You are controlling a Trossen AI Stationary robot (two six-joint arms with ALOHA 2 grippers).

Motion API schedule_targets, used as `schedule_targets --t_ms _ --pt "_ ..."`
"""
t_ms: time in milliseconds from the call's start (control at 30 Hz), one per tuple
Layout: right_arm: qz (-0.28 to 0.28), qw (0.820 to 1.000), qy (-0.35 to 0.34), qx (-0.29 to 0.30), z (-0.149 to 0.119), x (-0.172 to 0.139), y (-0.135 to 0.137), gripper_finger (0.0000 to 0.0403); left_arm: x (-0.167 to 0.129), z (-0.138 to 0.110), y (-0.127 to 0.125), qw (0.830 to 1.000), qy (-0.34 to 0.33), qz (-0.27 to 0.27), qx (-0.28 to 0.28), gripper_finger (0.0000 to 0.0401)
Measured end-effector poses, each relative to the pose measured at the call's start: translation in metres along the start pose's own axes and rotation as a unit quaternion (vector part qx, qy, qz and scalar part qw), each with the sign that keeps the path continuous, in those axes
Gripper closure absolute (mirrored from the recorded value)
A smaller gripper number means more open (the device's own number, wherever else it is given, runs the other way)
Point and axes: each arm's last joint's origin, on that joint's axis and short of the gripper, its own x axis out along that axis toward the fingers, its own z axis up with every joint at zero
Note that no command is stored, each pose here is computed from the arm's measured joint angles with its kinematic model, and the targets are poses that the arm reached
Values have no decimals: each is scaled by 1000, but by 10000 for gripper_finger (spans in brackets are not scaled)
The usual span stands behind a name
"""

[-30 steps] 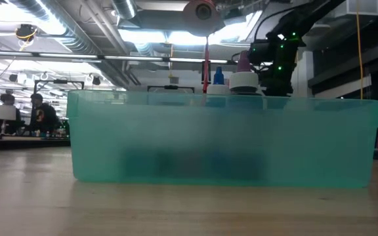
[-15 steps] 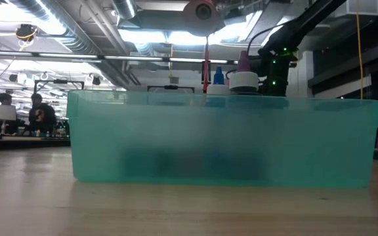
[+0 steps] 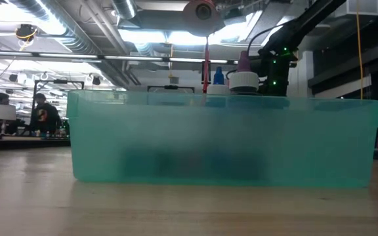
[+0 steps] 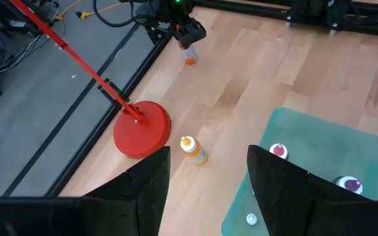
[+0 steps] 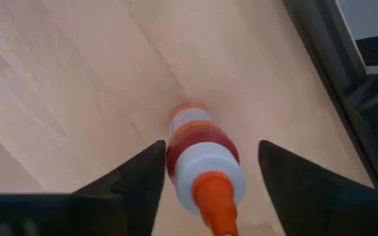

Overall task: Pick & Place food coloring
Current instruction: Put the big orange food coloring bottle into the blue bin

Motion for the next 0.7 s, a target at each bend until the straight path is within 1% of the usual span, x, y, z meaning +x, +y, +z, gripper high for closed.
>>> schedule_targets --t_ms 167,267,400,500,600,700 --pt "1 1000 3 -3 -1 0 0 222 0 0 0 1000 0 -1 0 203" --pt "9 1000 1 -9 -1 -1 1 254 0 0 0 1000 0 -1 0 203" --pt "26 999 14 -15 -3 -2 2 258 0 0 0 1000 0 -1 0 203" --pt "50 998 26 -36 -6 -8 4 256 0 0 0 1000 0 -1 0 203" --pt "87 995 -10 -51 -6 -25 6 249 0 0 0 1000 0 -1 0 203" --pt "109 991 -48 -62 -10 -45 8 252 0 0 0 1000 0 0 0 203"
